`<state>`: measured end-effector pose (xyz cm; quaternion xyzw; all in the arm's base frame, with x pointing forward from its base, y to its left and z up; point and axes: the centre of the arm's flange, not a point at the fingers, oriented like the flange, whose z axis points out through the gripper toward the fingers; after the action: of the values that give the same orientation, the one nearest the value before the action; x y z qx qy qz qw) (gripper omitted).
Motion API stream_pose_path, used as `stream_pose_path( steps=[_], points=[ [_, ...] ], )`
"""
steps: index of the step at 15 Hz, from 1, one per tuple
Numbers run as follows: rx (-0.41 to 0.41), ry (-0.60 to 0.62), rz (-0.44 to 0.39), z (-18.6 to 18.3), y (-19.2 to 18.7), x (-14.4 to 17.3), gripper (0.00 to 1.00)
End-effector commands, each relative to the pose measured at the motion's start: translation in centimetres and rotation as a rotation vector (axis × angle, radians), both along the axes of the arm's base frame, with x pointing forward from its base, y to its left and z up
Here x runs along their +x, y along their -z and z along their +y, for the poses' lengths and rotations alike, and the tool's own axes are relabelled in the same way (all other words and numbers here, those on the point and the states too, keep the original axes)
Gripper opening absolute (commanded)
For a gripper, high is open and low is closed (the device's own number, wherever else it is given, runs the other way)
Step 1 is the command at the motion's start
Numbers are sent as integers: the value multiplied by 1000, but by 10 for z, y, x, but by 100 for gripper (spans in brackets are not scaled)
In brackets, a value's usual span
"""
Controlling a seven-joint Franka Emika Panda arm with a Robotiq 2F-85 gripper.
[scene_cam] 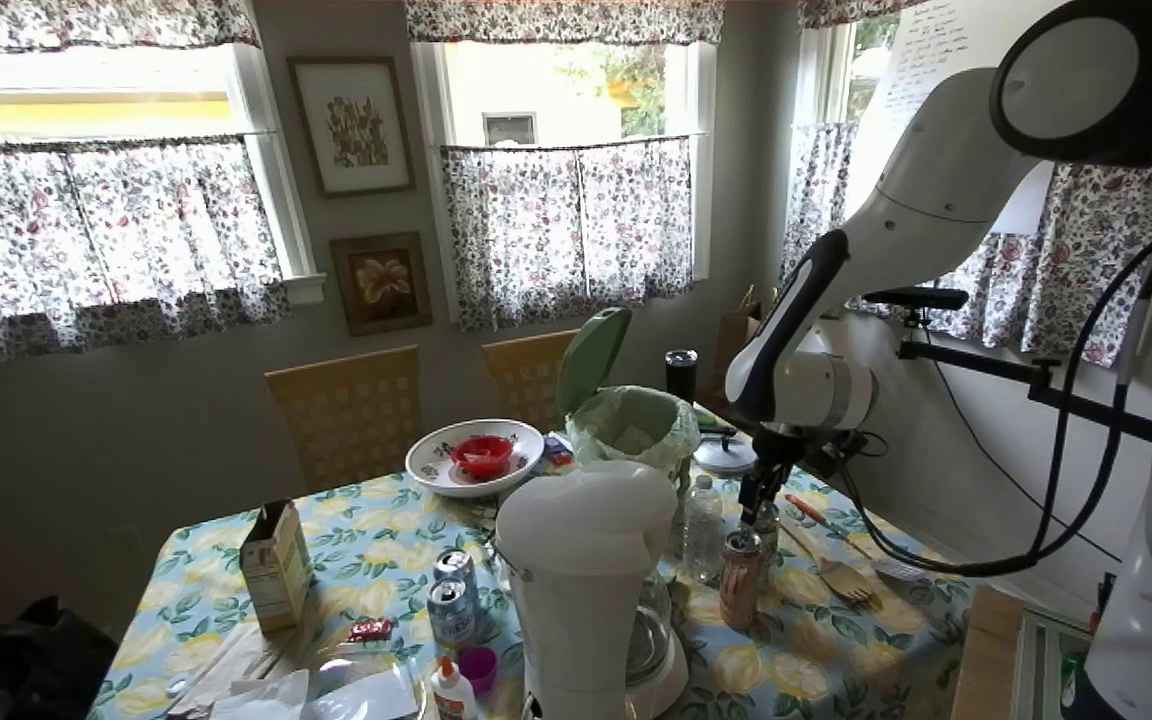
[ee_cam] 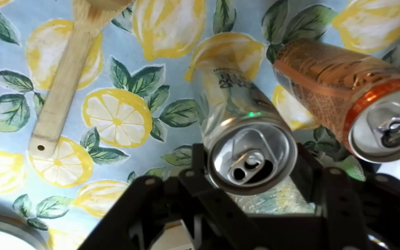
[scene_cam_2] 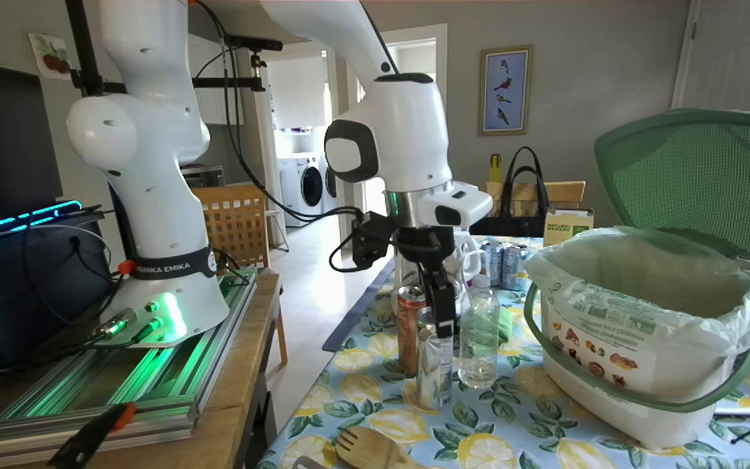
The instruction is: Put the plastic bottle on top of the cans
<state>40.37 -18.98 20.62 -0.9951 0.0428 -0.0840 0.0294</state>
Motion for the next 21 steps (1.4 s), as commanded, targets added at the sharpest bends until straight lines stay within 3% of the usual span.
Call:
stream_pose_path(
  steps=[1, 21],
  points=[
    [20, 7, 9, 4, 6, 3, 37],
    [35, 5, 32, 15, 5, 1, 37]
  ],
)
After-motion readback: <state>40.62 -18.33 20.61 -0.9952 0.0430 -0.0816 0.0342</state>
